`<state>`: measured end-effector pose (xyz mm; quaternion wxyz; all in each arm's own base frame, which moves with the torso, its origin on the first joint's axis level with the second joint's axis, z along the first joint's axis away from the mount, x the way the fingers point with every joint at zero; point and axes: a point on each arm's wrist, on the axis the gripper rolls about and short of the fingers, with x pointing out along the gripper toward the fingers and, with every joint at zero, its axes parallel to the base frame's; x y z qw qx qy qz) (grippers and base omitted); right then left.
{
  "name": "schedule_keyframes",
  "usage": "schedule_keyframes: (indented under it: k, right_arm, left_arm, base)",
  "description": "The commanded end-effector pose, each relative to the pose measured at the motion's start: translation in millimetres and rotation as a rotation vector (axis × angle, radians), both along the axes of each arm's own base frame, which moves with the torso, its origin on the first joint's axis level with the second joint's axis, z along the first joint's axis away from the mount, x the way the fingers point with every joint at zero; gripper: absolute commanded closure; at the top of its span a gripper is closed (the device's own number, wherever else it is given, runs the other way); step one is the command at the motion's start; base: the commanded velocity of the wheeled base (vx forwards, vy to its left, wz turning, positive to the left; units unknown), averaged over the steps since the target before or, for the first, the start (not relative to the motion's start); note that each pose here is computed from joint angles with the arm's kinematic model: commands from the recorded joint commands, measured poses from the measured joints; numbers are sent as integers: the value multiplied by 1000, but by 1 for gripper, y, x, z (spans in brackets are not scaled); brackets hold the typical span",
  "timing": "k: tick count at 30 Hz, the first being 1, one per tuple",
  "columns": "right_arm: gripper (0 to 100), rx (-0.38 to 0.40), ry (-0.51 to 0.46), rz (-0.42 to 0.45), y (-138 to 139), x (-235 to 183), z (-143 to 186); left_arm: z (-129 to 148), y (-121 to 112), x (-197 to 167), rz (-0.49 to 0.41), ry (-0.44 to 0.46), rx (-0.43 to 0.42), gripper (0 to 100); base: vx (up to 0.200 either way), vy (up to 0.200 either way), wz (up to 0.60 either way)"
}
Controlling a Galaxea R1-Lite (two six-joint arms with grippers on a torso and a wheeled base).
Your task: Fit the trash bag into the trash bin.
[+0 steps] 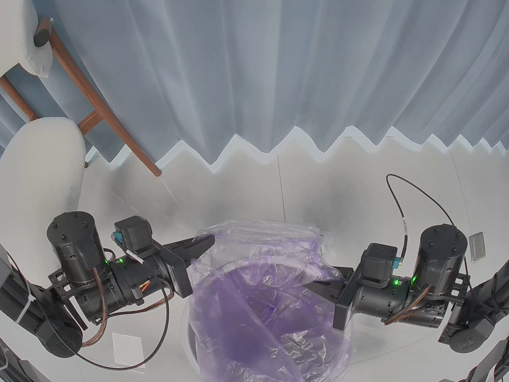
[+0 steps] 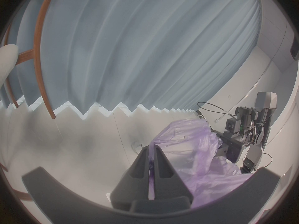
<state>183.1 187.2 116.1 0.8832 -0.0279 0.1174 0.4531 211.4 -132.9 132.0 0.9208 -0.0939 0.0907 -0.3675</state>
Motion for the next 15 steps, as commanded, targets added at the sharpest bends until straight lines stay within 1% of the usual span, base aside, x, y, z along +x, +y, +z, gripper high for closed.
schedule_keyframes:
  k: [1, 5, 8, 12, 15]
  right_arm:
    - [100, 46, -37, 8, -10, -2, 15]
    - [100, 39, -32, 11, -16, -4, 13]
    - [100, 63, -52, 11, -21, -2, 17]
    - [100, 86, -84, -33, -28, 9, 24]
    - [100, 91, -90, -58, -33, 12, 25]
  left_arm:
    - [1, 2, 2, 12, 9, -18, 100]
    - [4, 1, 3, -14, 29, -57, 100]
    - [5, 2, 2, -21, 30, -63, 100]
    - [7, 2, 1, -23, 24, -68, 100]
    - [10, 1, 3, -21, 18, -82, 100]
  base:
    - [0, 0, 0]
    - [0, 0, 0]
    - [0, 0, 0]
    - [0, 0, 0]
    - [0, 0, 0]
